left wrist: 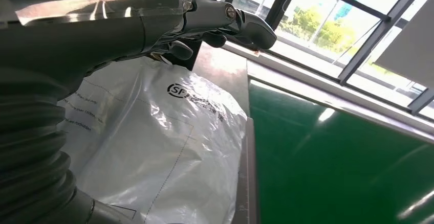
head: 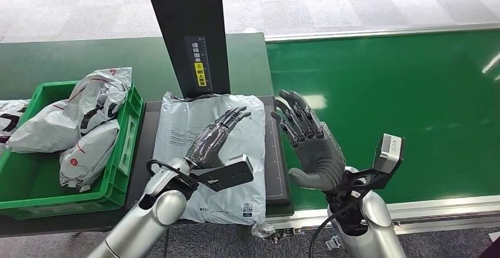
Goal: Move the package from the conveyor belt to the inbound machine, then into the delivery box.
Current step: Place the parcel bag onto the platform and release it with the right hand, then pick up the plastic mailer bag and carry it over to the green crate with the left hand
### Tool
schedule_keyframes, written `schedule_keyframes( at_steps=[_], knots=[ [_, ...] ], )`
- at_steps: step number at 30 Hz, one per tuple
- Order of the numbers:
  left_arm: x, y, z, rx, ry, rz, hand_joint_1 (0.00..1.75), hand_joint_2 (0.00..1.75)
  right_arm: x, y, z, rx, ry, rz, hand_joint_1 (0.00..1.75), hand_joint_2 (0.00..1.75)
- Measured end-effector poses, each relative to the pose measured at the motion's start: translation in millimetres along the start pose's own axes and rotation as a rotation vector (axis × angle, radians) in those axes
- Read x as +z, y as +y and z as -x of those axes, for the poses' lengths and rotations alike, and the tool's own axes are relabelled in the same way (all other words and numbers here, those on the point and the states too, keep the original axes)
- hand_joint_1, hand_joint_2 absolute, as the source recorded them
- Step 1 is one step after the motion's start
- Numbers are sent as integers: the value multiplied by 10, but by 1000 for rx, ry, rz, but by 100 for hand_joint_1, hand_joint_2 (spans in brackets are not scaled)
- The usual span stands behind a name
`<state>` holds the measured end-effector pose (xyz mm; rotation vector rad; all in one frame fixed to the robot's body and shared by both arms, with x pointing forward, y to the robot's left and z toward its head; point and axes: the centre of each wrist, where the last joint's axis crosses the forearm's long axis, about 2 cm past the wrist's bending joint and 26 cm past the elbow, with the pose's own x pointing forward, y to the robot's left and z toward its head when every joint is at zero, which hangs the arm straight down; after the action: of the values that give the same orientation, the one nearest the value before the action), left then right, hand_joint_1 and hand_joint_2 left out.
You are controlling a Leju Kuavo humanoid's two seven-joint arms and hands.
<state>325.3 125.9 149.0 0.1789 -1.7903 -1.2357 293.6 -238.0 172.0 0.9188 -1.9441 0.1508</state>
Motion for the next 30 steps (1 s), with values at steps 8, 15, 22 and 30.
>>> schedule_keyframes(
  at_steps=[8, 15, 22, 30],
  knots=[
    [-22, 6, 209, -65, 45, 85, 0, 175, 16, -14, -10, 1, -4, 4, 0, 175],
    [154, -193, 539, -112, 89, 232, 0, 175, -49, -51, -23, 5, -20, -3, 0, 175],
    [263, -252, 722, -141, 117, 293, 0, 175, -125, -110, -26, 16, -26, 26, 0, 175],
    [306, -293, 788, -161, 135, 321, 61, 175, -141, -120, 13, 8, -19, 35, 0, 175]
  ],
)
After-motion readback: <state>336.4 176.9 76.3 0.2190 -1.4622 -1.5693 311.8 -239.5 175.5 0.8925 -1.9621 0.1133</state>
